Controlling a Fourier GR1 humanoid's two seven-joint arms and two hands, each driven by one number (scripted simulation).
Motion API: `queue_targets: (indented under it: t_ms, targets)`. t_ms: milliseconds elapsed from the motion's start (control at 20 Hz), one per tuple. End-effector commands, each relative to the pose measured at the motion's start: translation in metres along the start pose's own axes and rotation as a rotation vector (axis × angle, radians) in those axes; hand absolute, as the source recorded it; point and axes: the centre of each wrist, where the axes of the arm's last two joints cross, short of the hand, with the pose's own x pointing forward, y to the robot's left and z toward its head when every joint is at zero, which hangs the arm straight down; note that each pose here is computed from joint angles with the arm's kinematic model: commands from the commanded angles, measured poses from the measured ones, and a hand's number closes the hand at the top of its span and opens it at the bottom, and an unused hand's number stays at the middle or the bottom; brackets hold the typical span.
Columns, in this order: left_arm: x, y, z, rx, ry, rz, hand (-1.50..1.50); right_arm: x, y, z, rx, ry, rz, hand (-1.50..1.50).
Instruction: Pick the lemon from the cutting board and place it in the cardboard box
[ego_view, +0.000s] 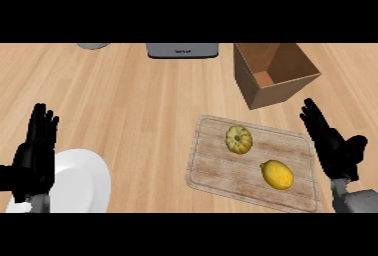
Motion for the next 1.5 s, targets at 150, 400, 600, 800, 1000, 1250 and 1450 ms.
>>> queue_targets:
  t_ms: [150, 400, 600, 800, 1000, 1250, 1450]
  targets:
    - [0.029, -0.018, -0.023, -0.099, -0.005, 0.060, 0.00, 0.026, -0.099, -0.016, 0.003, -0.214, -0.155, 1.50]
    - [0.030, -0.037, -0.024, -0.249, 0.085, 0.136, 0.00, -0.023, -0.139, -0.001, 0.002, -0.074, 0.168, 1.50]
    - [0.037, -0.037, -0.011, -0.259, 0.088, 0.146, 0.00, -0.020, -0.141, -0.019, 0.053, -0.361, 0.204, -1.50]
    - [0.024, -0.045, -0.014, -0.243, 0.100, 0.143, 0.00, 0.032, -0.180, -0.027, 0.234, -0.377, 0.356, -1.50]
    - [0.028, -0.044, -0.015, -0.254, 0.094, 0.144, 0.00, 0.068, -0.200, -0.020, 0.441, -0.259, 0.604, -1.50]
    - [0.038, -0.045, -0.023, -0.248, 0.098, 0.114, 0.00, 0.115, -0.172, -0.040, 0.631, -0.135, 0.731, -1.50]
    - [0.031, -0.035, -0.029, -0.249, 0.115, 0.132, 0.00, 0.120, -0.152, -0.041, 0.716, -0.111, 0.680, -1.50]
